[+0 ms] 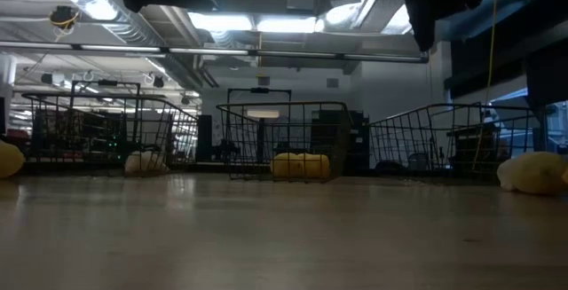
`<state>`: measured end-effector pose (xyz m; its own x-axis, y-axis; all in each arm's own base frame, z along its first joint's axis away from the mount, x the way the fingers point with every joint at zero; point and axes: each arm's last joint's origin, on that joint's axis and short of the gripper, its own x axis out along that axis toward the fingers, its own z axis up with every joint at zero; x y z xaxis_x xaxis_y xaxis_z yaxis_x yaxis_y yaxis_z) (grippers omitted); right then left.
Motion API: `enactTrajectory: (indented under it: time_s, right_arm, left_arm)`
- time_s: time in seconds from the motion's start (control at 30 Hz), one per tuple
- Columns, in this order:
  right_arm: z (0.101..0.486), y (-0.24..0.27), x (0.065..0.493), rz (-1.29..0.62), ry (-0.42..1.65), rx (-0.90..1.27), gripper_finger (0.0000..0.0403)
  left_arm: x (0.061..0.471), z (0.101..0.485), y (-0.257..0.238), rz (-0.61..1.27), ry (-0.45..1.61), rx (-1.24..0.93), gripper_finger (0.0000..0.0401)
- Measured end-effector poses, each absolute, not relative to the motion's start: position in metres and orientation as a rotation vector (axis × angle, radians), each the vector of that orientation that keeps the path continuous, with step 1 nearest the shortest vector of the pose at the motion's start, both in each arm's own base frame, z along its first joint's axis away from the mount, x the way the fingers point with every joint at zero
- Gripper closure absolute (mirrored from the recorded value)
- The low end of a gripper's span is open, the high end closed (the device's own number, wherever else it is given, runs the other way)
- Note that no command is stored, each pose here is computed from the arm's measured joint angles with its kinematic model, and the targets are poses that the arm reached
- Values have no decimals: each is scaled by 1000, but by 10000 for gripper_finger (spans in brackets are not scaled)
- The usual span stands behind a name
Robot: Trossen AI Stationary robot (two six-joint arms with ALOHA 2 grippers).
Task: Sort produce into baskets
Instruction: Put the bell pepper into the right wire basket
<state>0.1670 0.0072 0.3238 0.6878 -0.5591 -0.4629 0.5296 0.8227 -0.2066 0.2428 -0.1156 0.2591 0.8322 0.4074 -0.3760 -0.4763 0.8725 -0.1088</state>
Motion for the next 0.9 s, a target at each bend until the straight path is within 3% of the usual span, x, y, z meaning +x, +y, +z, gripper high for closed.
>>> enactTrajectory:
  time_s: [0.4, 0.9]
  right_arm:
    - [314, -64, 162, -771, 691, 79, 291]
    - [265, -159, 159, -757, 929, 387, 291]
  left_arm:
    - [243, 259, -116, 479, 341, -230, 160]
    - [243, 259, -115, 484, 341, -231, 160]
